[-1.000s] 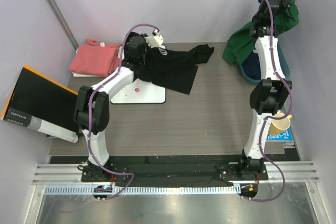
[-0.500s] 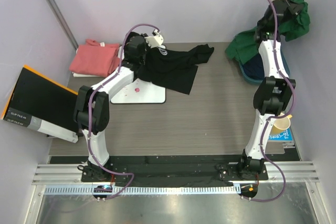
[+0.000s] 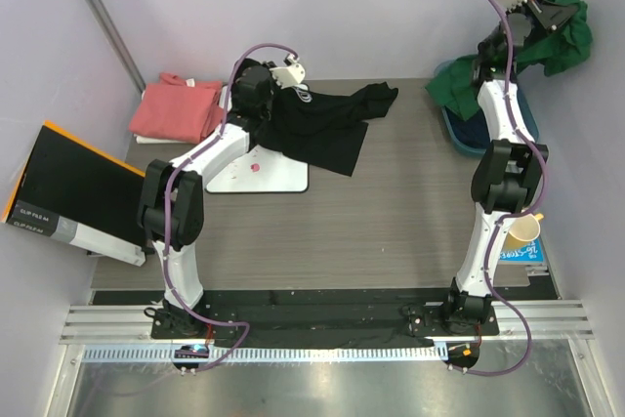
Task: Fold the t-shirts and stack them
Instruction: Move the tshirt to the center of the board
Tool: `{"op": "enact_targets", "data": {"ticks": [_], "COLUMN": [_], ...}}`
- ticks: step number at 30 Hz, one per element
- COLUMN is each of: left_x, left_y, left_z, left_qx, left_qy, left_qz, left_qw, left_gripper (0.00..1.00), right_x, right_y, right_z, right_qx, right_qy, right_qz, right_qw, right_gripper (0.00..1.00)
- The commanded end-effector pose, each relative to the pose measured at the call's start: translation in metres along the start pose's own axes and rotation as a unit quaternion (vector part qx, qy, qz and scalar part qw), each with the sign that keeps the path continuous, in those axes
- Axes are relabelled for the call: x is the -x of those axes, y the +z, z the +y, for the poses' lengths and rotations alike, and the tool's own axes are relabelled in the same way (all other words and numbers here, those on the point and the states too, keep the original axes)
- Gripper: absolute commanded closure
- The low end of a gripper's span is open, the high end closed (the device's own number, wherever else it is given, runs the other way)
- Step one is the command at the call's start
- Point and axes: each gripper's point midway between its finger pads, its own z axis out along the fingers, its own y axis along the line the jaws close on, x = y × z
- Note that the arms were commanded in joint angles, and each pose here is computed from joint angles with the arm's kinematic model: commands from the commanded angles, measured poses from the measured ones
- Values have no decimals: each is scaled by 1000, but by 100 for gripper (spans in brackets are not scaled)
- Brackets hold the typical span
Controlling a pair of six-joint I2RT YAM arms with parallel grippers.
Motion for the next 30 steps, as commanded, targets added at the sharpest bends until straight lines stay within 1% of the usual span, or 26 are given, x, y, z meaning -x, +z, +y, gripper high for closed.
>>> {"op": "enact_targets", "data": {"ticks": [1, 2, 3, 5, 6, 7, 8, 9, 10, 11, 12, 13, 15, 16, 19, 20, 21, 22, 23, 24, 25, 26, 27, 28, 29, 30], "left_x": [22, 22, 23, 24, 25, 24, 25, 25, 26, 26, 26, 26, 26, 25, 22, 21, 20, 17, 17, 17, 15, 14, 14, 13, 13, 13], "left_y": [-7, -7, -7, -8, -7, -7, -7, -7, -7, -7, -7, -7, -8, -10, -14, -15, -15, -17, -18, -19, -20, -20, -21, -21, -22, -23], "left_z": [42, 43, 43, 42, 41, 40, 41, 39, 38, 39, 38, 40, 40, 40, 38, 37, 36, 33, 34, 33, 30, 30, 30, 30, 29, 30], "left_qx": [57, 57, 57, 56, 55, 55, 56, 55, 54, 54, 54, 55, 54, 53, 49, 47, 46, 42, 41, 38, 36, 35, 34, 33, 32, 32], "left_qy": [-30, -30, -30, -29, -29, -29, -29, -29, -29, -30, -28, -28, -29, -27, -25, -22, -21, -20, -20, -19, -19, -18, -19, -19, -19, -19], "left_qz": [-24, -23, -24, -25, -27, -26, -27, -27, -28, -28, -28, -28, -28, -28, -26, -24, -24, -22, -23, -23, -21, -20, -20, -18, -18, -17], "left_qw": [998, 998, 998, 998, 998, 998, 998, 998, 998, 998, 998, 998, 998, 998, 998, 998, 998, 999, 999, 999, 999, 999, 999, 999, 999, 999], "left_gripper": [100, 100, 100, 100, 100, 100, 100, 100, 100, 100, 100, 100, 100, 100, 100, 100, 100, 100, 100, 100, 100, 100, 100, 100, 100, 100], "right_x": [8, 10, 8, 16, 11, 11, 11, 12, 12, 17, 19, 20, 36, 38, 46, 47, 56, 62, 56, 65, 72, 55, 51, 52, 41, 38], "right_y": [0, -1, -2, -10, -14, -20, -27, -47, -58, -81, -91, -98, -119, -122, -122, -126, -135, -145, -171, -192, -214, -243, -262, -288, -320, -339], "right_z": [-83, -86, -73, -60, -24, -5, 13, 44, 60, 83, 92, 98, 111, 112, 113, 117, 124, 126, 142, 153, 153, 172, 179, 186, 194, 196], "right_qx": [-123, -125, -106, -67, -15, 16, 43, 86, 106, 138, 152, 160, 179, 184, 214, 255, 291, 334, 414, 465, 505, 553, 576, 613, 641, 662], "right_qy": [51, 54, 42, 49, 12, 4, -12, -34, -38, -50, -51, -50, -37, -34, 2, -16, 36, 47, 18, 43, 40, 9, -2, -21, -43, -52], "right_qz": [-14, -19, -20, -32, -27, -28, -33, -45, -53, -71, -78, -80, -82, -78, -58, -50, -55, -66, -72, -94, -120, -120, -128, -165, -177, -195], "right_qw": [991, 991, 993, 996, 999, 999, 998, 995, 992, 987, 984, 983, 980, 979, 975, 966, 955, 939, 907, 879, 854, 825, 807, 772, 746, 722], "right_gripper": [99, 99, 99, 99, 99, 98, 92, 87, 83, 82, 82, 24, 5, 0, 0, 0, 0, 0, 0, 0, 0, 0, 0, 0, 0, 0]}}
